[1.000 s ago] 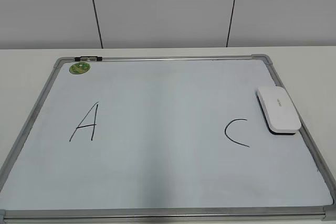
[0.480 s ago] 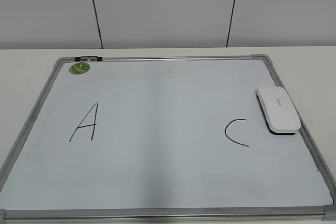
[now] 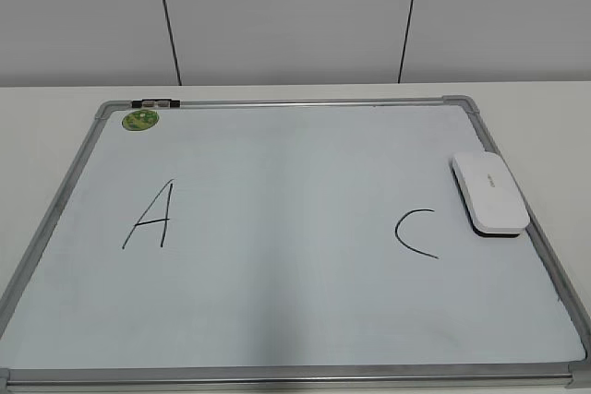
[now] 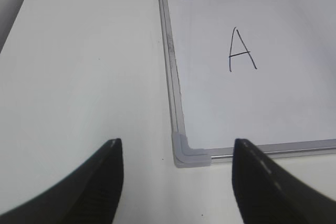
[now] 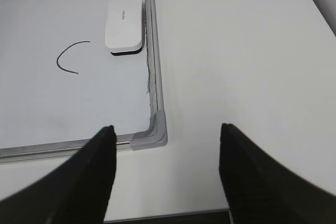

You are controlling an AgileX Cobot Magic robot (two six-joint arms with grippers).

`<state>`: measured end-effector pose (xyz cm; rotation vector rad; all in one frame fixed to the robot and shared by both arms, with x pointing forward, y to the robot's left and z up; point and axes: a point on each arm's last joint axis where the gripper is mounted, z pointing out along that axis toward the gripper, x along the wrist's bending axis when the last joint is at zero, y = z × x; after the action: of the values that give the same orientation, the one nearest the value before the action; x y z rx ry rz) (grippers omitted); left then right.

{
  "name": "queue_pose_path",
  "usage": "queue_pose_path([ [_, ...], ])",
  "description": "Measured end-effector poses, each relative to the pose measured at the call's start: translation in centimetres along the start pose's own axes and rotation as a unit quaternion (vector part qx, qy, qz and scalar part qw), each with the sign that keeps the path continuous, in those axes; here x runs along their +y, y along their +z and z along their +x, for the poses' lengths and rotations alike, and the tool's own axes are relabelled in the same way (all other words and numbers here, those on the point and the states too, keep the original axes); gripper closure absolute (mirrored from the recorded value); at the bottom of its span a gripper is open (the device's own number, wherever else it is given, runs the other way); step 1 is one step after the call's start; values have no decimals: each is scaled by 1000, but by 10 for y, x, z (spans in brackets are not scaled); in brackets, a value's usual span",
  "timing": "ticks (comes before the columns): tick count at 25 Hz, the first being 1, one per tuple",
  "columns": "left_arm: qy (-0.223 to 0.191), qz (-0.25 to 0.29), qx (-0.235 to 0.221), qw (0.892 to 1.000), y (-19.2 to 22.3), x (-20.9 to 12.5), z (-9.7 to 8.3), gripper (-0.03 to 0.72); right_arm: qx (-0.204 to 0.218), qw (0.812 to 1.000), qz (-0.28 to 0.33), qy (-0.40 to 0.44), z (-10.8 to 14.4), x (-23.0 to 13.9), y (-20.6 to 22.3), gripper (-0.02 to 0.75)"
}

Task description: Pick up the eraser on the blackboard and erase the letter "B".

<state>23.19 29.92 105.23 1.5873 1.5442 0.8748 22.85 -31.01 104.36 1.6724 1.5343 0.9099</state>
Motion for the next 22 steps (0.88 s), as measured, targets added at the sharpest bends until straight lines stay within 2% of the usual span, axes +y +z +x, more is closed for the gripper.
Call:
queue_pose_path([
  [10, 0, 0, 0, 1000, 0, 0, 0, 215, 6, 1000, 1, -16, 1, 0, 0, 277],
  [22, 0, 0, 0, 1000, 0, 0, 0, 215, 40, 997, 5, -67, 7, -2, 1, 277],
])
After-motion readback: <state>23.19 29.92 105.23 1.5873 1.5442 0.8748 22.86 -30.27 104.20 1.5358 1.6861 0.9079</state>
